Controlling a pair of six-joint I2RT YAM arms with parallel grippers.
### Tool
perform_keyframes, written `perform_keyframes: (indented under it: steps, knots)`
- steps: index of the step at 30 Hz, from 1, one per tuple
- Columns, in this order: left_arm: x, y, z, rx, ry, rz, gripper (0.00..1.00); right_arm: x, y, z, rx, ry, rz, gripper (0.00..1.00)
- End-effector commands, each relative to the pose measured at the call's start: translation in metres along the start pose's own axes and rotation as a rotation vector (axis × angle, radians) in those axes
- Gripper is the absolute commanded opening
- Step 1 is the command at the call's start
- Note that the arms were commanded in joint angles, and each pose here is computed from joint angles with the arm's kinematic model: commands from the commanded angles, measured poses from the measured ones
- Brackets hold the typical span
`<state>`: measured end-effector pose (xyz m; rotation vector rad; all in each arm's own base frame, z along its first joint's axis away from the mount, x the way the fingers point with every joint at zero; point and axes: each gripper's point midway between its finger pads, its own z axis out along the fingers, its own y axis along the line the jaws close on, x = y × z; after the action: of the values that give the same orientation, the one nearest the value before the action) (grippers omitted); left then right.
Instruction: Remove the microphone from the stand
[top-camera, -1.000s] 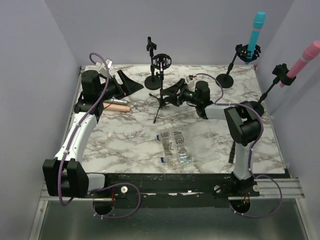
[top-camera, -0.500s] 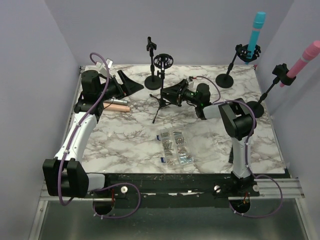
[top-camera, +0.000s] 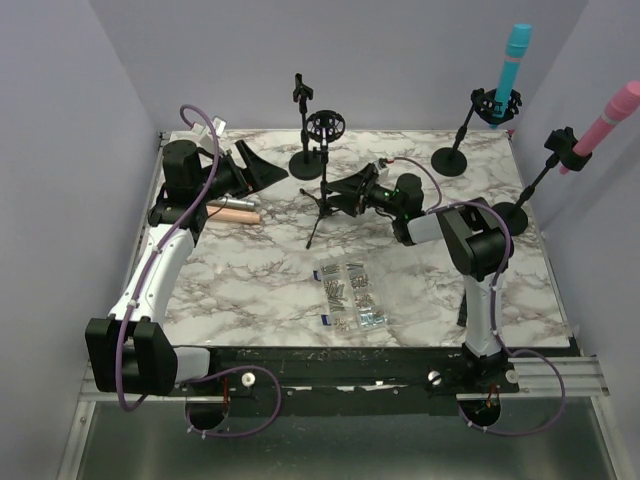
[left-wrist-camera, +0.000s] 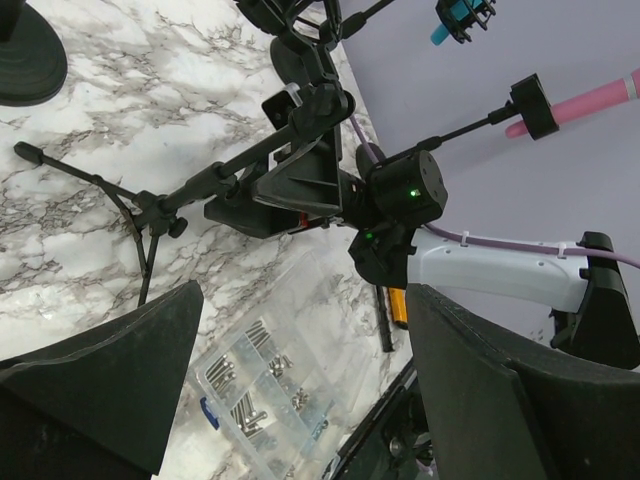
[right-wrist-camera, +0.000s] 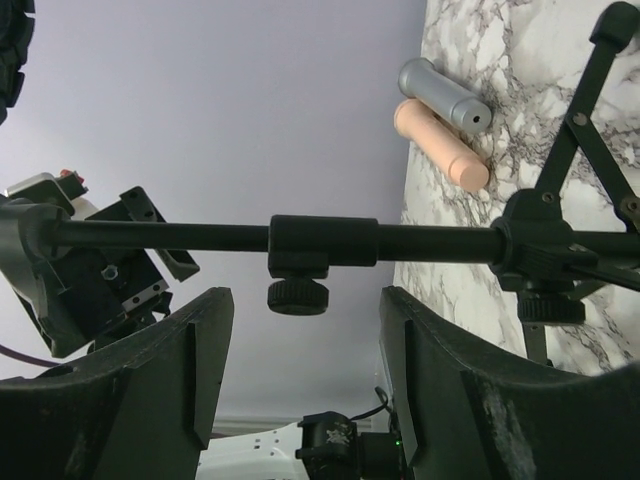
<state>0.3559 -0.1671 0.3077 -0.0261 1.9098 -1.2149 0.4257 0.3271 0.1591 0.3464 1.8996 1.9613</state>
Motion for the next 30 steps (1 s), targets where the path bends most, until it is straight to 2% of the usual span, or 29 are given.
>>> perform_keyframes:
  steps: [1, 5, 9, 11, 16, 21, 30]
  knots:
    - [0.0033, -0.0049, 0.0009, 0.026, 0.009, 0.023, 0.83, 0.0057, 0.0141, -0.0095, -0.030, 0.013, -0.033, 0.66]
    - [0.0037, -0.0074, 0.0015, 0.036, 0.014, 0.034, 0.83, 0.0078, 0.0065, -0.0119, -0.014, 0.014, -0.032, 0.65]
    - [0.0051, -0.0098, 0.0038, 0.046, 0.026, 0.037, 0.83, 0.0081, 0.0124, -0.0129, -0.015, 0.014, -0.068, 0.74]
    - [0.0066, -0.0089, 0.0040, 0.042, 0.027, 0.040, 0.83, 0.0074, 0.0120, -0.0128, -0.011, 0.013, -0.065, 0.74]
    - [0.0093, -0.0097, 0.0064, 0.039, 0.041, 0.046, 0.83, 0.0068, 0.0125, -0.0118, -0.014, 0.019, -0.065, 0.66]
    - [0.0082, -0.0102, 0.0060, 0.038, 0.040, 0.049, 0.83, 0.0021, 0.0120, -0.0066, -0.018, 0.024, -0.059, 0.51]
    - [0.0096, -0.0088, 0.0063, 0.031, 0.039, 0.053, 0.83, 0.0011, 0.0094, -0.0060, 0.004, 0.022, -0.077, 0.44]
